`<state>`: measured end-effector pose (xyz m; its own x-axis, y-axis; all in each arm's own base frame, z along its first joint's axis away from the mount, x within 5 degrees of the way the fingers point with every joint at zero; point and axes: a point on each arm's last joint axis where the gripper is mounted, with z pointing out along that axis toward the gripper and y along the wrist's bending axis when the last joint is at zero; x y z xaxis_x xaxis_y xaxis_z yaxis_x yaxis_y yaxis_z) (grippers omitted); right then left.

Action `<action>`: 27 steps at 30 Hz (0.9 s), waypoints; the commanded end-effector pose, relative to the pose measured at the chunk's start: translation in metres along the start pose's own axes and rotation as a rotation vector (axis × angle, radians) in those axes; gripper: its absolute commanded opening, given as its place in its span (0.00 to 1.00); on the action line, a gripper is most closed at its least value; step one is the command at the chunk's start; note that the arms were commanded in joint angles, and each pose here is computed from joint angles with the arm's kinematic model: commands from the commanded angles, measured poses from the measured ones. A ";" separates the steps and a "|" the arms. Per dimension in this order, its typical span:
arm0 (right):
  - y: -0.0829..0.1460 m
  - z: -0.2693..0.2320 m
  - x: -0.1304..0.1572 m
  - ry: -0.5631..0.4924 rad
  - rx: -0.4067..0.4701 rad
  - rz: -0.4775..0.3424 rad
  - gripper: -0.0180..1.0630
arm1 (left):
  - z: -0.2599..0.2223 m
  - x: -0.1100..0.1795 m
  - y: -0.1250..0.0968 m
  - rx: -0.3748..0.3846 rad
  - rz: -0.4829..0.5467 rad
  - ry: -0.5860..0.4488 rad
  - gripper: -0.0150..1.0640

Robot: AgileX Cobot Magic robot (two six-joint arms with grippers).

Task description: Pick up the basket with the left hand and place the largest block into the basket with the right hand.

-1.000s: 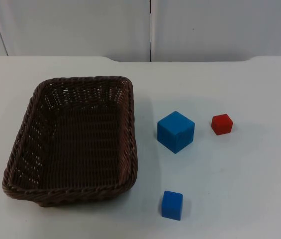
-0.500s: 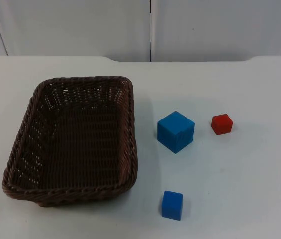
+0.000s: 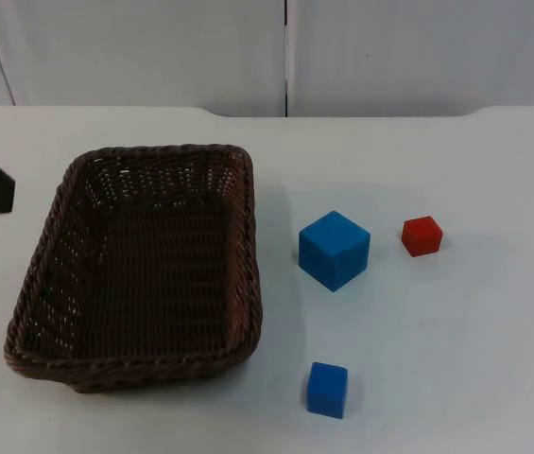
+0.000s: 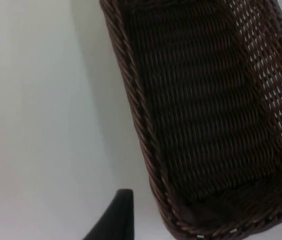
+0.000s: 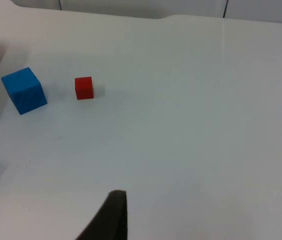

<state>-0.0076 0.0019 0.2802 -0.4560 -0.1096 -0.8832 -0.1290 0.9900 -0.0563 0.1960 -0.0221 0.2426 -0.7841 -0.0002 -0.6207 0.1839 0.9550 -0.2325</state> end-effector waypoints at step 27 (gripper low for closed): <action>0.000 0.000 0.000 -0.008 0.010 -0.006 0.99 | 0.113 -0.057 0.038 -0.005 -0.105 0.197 0.99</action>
<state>-0.0076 0.0019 0.2802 -0.4560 -0.1096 -0.8832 -0.1290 0.9900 -0.0563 0.3125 -0.0167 0.1839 -0.9006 -0.0309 -0.4335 0.0982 0.9572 -0.2722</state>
